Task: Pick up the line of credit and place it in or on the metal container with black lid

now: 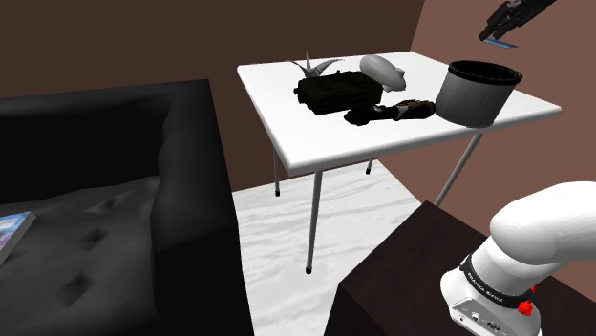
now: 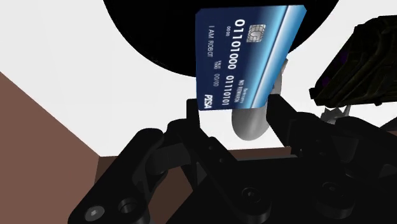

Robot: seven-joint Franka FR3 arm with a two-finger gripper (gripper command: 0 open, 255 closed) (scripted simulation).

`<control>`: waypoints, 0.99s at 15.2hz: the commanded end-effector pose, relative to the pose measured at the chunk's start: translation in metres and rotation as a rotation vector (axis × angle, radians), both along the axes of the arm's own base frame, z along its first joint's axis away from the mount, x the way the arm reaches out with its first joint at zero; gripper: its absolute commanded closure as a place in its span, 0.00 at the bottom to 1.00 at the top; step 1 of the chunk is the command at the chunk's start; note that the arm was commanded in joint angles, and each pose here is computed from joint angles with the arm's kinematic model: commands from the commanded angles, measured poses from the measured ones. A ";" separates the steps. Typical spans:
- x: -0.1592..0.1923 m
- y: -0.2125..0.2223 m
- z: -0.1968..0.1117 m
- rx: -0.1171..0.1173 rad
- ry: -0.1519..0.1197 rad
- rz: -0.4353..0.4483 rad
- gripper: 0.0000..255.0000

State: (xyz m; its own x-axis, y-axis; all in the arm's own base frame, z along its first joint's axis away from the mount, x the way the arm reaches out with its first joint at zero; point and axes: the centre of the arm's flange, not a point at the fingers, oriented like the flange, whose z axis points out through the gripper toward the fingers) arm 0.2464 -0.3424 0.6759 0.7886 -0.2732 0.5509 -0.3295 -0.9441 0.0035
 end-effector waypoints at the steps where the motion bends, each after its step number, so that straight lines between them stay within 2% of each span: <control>1: 0.000 0.000 -0.010 0.000 0.000 0.000 1.00; 11: 0.000 0.000 -0.066 0.000 0.000 0.000 1.00; 15: 0.000 0.000 -0.066 0.000 0.000 0.000 1.00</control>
